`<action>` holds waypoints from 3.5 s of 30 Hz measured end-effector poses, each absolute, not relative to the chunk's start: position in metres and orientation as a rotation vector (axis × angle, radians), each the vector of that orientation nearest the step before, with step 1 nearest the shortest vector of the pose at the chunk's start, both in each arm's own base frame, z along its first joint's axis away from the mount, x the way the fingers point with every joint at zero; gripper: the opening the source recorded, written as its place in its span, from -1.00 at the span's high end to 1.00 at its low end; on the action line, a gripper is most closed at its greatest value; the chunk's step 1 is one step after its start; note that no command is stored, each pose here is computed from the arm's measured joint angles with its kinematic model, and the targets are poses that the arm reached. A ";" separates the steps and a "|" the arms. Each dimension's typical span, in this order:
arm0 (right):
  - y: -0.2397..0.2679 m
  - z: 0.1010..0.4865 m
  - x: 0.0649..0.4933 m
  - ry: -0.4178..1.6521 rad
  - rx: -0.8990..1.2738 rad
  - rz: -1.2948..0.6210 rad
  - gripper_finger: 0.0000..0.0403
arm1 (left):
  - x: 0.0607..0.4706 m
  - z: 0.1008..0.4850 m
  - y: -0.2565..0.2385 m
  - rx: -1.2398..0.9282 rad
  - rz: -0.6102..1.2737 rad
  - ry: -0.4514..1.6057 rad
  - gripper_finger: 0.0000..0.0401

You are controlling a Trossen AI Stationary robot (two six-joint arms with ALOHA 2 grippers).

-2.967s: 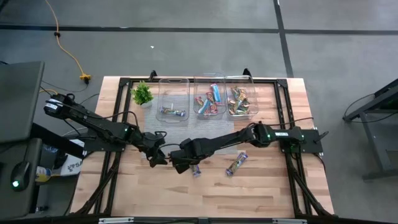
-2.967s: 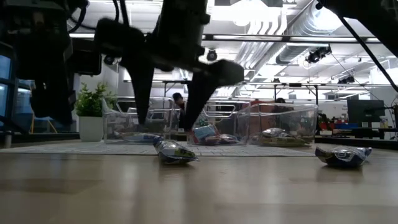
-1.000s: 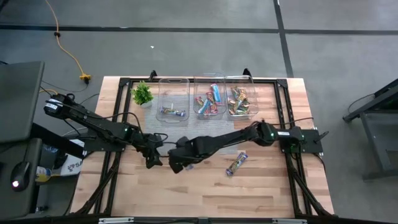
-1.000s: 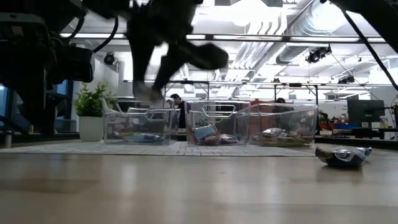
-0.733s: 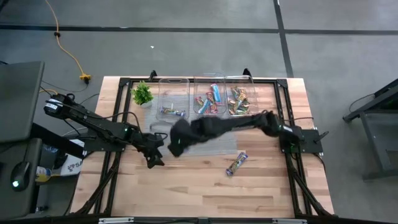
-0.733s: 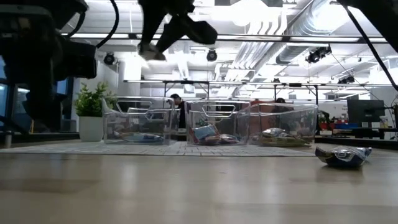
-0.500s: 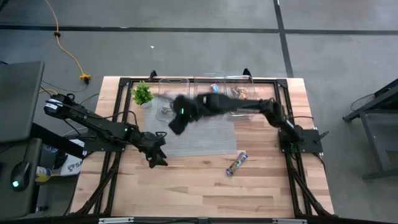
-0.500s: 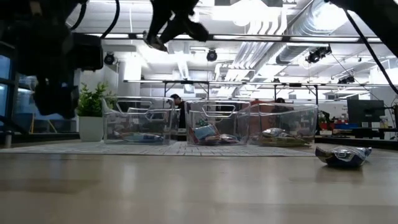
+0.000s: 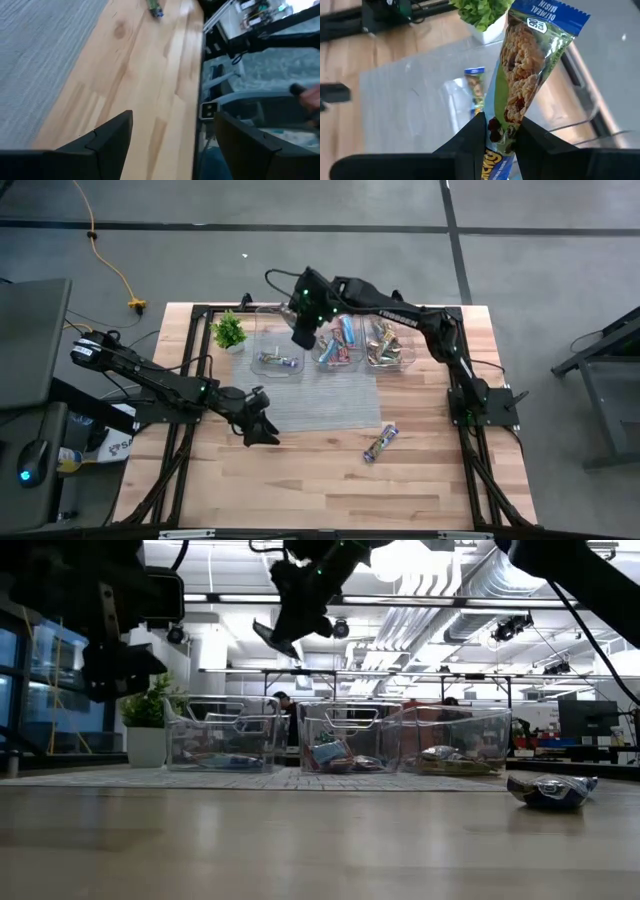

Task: Pick and place Granola Bars by type
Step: Put the blue granola bar into the left transparent bin

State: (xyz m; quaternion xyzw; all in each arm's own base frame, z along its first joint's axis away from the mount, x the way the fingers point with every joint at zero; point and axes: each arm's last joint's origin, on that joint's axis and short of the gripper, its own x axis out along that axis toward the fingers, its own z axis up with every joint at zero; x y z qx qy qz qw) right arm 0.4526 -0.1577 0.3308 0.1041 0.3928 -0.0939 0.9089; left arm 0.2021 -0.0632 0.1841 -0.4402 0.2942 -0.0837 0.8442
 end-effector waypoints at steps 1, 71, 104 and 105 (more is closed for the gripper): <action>-0.162 0.329 0.453 0.815 0.189 -0.183 0.61 | 0.203 0.185 -0.063 -0.939 -0.180 0.613 -0.35; -0.034 0.342 0.403 1.363 0.110 0.005 0.19 | 0.203 0.192 -0.068 -0.908 -0.390 0.623 -0.35; 0.153 0.172 0.331 1.346 1.054 -1.342 0.19 | 0.196 0.175 -0.065 -0.869 -0.238 0.770 -0.35; 0.152 0.171 0.330 1.349 1.059 -1.349 0.19 | 0.195 0.174 -0.065 -0.868 -0.237 0.772 -0.35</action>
